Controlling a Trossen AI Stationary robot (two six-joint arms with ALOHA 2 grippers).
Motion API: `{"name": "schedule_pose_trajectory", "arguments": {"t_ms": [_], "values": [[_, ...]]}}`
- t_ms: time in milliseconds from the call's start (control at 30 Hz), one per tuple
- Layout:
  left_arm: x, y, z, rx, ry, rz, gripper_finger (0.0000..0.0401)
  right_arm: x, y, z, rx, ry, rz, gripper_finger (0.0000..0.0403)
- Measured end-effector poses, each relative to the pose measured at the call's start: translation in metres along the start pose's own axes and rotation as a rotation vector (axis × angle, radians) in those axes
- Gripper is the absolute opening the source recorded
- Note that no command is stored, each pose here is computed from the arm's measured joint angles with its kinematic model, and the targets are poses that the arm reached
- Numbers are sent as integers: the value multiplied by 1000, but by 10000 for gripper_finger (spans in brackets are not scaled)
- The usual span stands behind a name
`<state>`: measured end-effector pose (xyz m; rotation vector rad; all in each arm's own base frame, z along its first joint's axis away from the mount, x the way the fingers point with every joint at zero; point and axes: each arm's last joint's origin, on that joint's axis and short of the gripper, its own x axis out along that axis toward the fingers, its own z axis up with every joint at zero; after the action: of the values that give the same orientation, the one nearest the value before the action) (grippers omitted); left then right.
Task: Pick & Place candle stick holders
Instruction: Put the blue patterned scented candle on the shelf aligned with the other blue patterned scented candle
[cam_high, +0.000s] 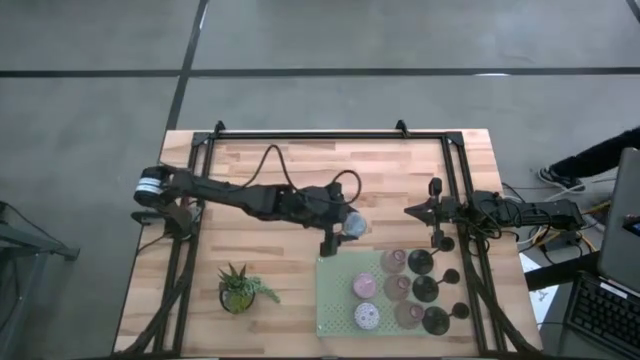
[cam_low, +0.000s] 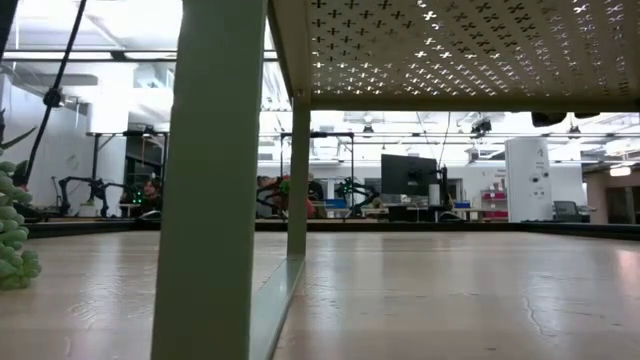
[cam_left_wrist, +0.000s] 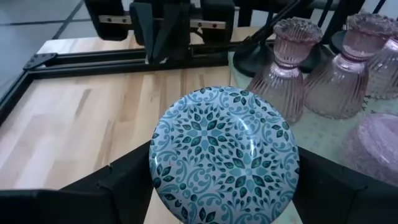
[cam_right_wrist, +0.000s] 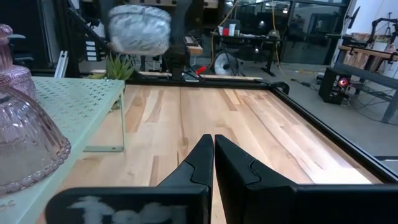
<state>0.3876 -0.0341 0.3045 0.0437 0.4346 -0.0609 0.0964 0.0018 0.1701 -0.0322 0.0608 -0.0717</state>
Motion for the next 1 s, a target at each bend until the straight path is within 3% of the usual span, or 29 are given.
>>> {"name": "schedule_pose_trajectory", "arguments": {"t_ms": [367,567,1000], "values": [[34,-32,4,38,38,-183,310,0,0,0,-3,4,1,8],[43,-41,-3,87,110,-194,310,0,0,0,-2,4,0,8],[47,-46,-11,98,133,-209,310,0,0,0,-3,4,1,8]]}}
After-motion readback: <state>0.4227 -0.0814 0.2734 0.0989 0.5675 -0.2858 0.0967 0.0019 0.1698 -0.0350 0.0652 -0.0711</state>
